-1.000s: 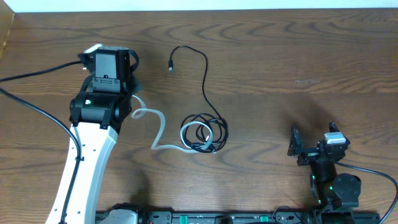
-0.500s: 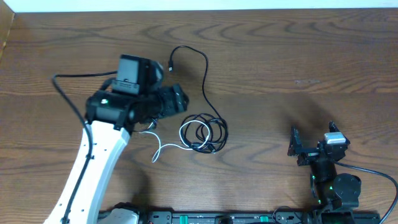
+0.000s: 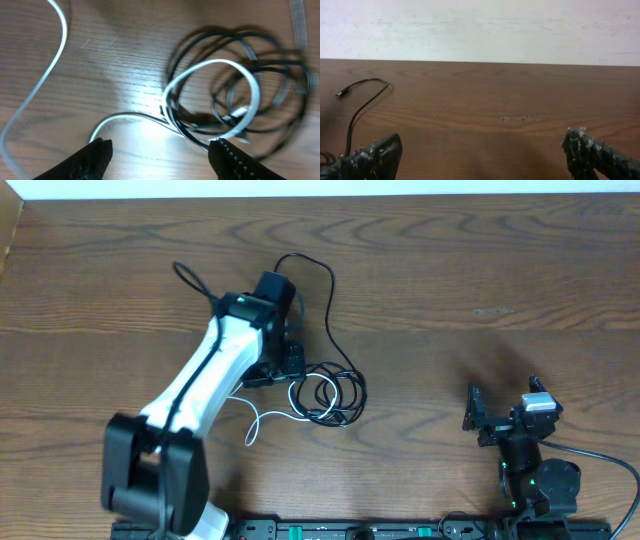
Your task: Untangle cables
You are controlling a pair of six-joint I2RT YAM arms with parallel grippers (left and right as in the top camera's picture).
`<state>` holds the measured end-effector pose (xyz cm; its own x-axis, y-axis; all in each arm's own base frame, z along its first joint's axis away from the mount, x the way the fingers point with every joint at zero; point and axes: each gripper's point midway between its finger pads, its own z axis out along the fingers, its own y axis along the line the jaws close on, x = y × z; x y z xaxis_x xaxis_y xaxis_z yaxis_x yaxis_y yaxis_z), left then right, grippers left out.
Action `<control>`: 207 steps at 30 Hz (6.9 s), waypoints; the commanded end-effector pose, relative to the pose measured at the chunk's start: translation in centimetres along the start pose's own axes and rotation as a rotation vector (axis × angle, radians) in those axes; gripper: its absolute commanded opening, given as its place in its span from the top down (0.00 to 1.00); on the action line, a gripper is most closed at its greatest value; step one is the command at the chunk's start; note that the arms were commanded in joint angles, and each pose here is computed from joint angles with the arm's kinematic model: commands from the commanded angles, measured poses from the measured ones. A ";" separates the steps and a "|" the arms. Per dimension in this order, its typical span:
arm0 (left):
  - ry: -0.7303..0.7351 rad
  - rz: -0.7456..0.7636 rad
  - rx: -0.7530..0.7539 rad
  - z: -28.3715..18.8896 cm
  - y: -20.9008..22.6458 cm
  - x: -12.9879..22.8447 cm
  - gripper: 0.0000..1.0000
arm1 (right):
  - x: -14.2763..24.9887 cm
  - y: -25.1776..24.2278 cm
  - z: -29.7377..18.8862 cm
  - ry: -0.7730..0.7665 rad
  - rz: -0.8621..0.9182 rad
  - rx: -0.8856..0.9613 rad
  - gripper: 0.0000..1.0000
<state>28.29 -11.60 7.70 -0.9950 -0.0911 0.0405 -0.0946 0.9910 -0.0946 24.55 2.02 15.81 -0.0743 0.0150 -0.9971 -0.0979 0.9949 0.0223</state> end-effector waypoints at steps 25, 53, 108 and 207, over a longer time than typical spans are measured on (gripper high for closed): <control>0.135 0.084 0.032 7.4 -1.2 -1.0 0.78 | 0.1 0.1 0.0 0.000 0.010 -0.002 0.01; -0.272 0.202 0.283 -11.3 -4.6 -0.2 0.92 | 0.1 0.1 0.0 0.000 0.010 -0.002 0.01; -0.089 0.049 0.311 -8.4 -4.8 1.7 0.36 | 0.1 0.1 0.0 -0.001 0.010 -0.002 0.01; -0.239 0.426 0.617 -13.3 -10.8 -0.1 0.93 | 0.1 0.1 0.0 0.000 0.010 -0.002 0.01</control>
<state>30.24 -18.59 14.16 -0.9514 0.2567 -0.1700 0.3069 0.8359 -0.4551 24.55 2.02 15.81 -0.0743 0.0150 -0.9971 -0.0979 0.9949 0.0223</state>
